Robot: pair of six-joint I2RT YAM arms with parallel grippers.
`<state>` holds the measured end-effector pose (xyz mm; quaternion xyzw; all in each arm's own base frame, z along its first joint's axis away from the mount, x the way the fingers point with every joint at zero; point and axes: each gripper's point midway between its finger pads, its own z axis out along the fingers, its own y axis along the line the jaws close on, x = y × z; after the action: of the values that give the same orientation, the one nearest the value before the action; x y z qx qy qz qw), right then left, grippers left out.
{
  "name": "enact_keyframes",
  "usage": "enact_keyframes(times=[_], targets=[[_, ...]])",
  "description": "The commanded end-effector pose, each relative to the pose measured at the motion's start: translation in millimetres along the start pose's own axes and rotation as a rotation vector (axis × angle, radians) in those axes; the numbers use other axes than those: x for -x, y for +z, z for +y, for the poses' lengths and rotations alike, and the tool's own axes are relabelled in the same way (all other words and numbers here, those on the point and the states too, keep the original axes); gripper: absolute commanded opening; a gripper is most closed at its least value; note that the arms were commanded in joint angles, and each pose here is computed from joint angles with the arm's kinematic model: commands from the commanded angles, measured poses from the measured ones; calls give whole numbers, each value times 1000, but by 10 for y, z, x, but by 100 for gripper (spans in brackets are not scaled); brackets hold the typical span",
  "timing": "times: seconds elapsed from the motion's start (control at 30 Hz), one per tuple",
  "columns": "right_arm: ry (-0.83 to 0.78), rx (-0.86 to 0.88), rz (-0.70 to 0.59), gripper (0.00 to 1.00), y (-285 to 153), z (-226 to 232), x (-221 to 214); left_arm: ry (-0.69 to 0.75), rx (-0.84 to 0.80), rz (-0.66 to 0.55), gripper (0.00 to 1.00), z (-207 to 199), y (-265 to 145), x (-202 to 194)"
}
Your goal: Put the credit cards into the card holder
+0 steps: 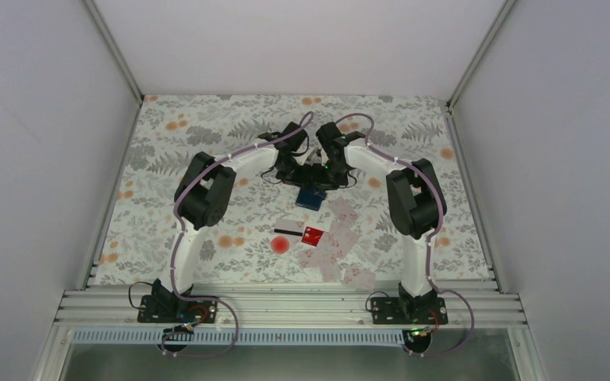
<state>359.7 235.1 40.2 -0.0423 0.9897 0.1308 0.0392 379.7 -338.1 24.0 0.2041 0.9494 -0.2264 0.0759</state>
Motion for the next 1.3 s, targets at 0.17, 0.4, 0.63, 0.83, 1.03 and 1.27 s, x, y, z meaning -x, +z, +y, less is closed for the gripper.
enact_keyframes(times=[0.17, 0.4, 0.63, 0.83, 1.03, 1.27], targets=[[-12, 24, 21, 11, 113, 70, -79, -21, 27, 110, 34, 105, 180, -323], [-13, 28, 31, 11, 180, 79, -108, -24, 26, 110, 34, 111, 189, -314], [-16, 52, 33, 11, 178, 156, -112, -25, 25, 107, 34, 101, 190, -298], [-22, 73, 40, 11, 181, 234, -152, -28, 25, 107, 34, 104, 199, -289], [-33, 73, 53, 11, 236, 262, -190, -30, 24, 108, 34, 99, 203, -274], [-40, 63, 61, 11, 273, 264, -213, -30, 26, 109, 34, 101, 206, -268]])
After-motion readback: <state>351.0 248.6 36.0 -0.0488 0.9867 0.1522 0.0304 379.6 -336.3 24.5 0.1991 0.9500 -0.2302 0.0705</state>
